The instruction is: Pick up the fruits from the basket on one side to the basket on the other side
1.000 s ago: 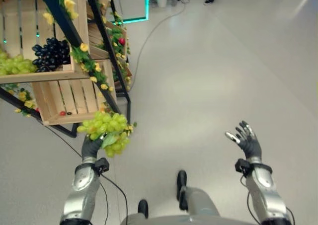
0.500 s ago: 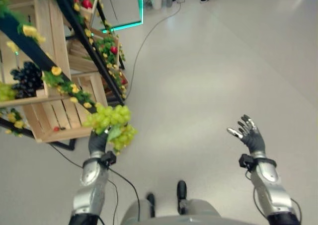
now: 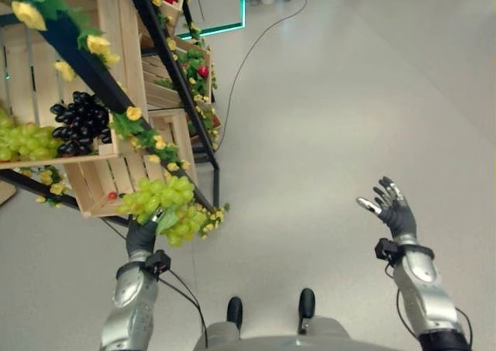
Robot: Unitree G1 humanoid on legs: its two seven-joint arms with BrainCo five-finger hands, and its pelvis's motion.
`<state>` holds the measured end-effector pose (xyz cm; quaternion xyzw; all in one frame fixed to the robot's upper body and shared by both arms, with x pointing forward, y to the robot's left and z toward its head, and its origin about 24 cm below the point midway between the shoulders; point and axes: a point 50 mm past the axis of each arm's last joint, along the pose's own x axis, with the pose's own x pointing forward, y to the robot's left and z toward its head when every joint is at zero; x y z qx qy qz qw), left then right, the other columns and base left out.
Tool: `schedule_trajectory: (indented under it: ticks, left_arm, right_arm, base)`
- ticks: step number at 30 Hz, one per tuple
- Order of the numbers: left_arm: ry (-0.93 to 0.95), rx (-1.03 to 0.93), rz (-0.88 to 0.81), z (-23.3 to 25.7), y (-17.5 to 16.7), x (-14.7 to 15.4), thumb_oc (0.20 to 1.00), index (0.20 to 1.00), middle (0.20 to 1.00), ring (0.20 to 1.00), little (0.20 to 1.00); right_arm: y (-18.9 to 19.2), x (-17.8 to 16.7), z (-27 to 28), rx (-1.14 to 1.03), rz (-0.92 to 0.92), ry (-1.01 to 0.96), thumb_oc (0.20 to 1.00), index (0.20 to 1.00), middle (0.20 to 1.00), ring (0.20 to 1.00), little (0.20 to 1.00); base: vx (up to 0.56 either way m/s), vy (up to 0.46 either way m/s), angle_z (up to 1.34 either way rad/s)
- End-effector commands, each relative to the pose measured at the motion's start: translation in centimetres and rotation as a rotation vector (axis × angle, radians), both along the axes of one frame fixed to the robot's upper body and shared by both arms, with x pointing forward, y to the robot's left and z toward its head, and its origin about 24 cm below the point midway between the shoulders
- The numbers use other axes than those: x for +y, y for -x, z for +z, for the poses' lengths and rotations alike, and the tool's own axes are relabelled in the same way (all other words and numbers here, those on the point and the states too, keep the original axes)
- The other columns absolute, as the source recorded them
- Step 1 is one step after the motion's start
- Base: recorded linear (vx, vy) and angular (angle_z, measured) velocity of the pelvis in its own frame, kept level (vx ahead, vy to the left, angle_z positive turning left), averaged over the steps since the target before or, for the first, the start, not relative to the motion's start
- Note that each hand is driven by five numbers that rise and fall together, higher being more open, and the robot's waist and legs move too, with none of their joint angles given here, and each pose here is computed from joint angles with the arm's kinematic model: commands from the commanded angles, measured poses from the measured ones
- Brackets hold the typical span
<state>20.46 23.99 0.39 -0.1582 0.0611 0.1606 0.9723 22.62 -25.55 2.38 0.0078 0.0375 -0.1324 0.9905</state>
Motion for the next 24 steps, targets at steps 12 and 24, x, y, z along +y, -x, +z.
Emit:
schedule_trajectory:
  ticks: [12,24]
  left_arm:
    - [-0.122,-0.209,-0.007,4.6,-0.5,2.1,0.2,0.2,0.2,0.2,0.2]
    - [-0.133,-0.273,0.129,6.4,-0.5,4.0,0.2,0.2,0.2,0.2,0.2]
  right_arm:
    - [-1.7,0.8,2.2,-0.112,0.038,0.048,1.0,1.0,1.0,1.0,1.0]
    - [-1.8,1.4,1.5,-0.076,0.052,0.024,1.0,1.0,1.0,1.0,1.0]
  base:
    - [-0.03,0.155,0.16]
    - [0.01,0.056,0.1]
